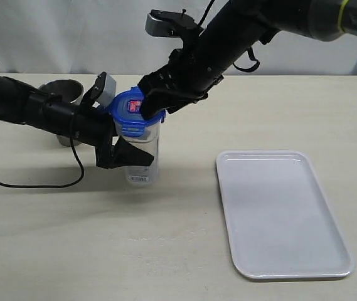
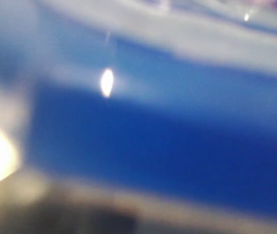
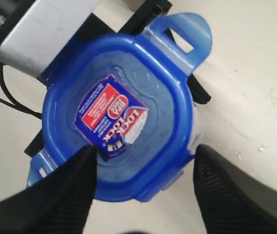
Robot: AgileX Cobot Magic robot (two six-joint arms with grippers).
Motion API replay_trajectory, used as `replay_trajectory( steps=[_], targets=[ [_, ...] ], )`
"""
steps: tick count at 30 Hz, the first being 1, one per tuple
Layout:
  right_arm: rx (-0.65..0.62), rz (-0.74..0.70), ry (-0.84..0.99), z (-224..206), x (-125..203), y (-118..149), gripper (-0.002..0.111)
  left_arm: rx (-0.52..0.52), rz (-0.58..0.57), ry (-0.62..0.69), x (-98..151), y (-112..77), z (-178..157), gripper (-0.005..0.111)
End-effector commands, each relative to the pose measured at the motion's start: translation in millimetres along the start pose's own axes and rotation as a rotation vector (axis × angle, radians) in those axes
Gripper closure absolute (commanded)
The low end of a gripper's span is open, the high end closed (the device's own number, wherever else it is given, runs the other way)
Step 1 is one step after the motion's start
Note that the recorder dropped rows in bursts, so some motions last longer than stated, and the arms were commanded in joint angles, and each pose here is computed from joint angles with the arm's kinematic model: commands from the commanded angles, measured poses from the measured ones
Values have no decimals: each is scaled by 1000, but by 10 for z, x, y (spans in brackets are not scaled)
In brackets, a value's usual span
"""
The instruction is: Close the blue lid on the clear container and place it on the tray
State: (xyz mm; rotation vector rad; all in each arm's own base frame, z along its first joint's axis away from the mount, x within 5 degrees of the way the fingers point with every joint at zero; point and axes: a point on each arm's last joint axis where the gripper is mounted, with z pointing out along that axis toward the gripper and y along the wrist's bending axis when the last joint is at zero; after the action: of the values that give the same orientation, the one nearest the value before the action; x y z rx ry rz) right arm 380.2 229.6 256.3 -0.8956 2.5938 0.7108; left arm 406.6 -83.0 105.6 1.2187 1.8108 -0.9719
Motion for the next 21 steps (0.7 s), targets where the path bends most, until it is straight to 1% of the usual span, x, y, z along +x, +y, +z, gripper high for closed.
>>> replay_trajectory(
  steps=[1,2,4,5,6,7,8,9,10,11,13,15,21],
  targets=[
    [70,-192,2,-231,32,112,52,-12,3,-29,-6,8,65,107],
    [105,-238,-44,-384,3,160,52,-12,3,-29,-6,8,65,107],
    [116,-328,-101,-619,-15,276,52,-18,3,-25,-3,13,65,107],
    [112,-357,-113,-672,-16,309,52,-18,3,-25,-3,13,65,107],
    [82,-426,-116,-729,1,406,52,-18,3,-25,-3,13,65,107],
    [89,-503,-93,-697,13,493,54,-18,3,-25,-3,13,65,107],
    [106,-549,-73,-648,21,547,56,-17,3,-26,-4,12,65,107],
    [163,-636,-39,-514,29,639,57,-14,5,-22,0,10,65,107],
    [196,-679,-14,-430,44,681,57,-11,8,-17,5,6,65,107],
    [243,-726,34,-259,81,757,57,-7,12,-12,10,3,65,107],
    [309,-748,70,-95,106,771,57,-6,13,-9,12,2,66,107],
    [338,-755,67,-34,89,756,59,-6,13,-9,12,2,66,107],
    [344,-786,75,102,76,713,71,1,13,-13,8,-5,65,107]
  ],
)
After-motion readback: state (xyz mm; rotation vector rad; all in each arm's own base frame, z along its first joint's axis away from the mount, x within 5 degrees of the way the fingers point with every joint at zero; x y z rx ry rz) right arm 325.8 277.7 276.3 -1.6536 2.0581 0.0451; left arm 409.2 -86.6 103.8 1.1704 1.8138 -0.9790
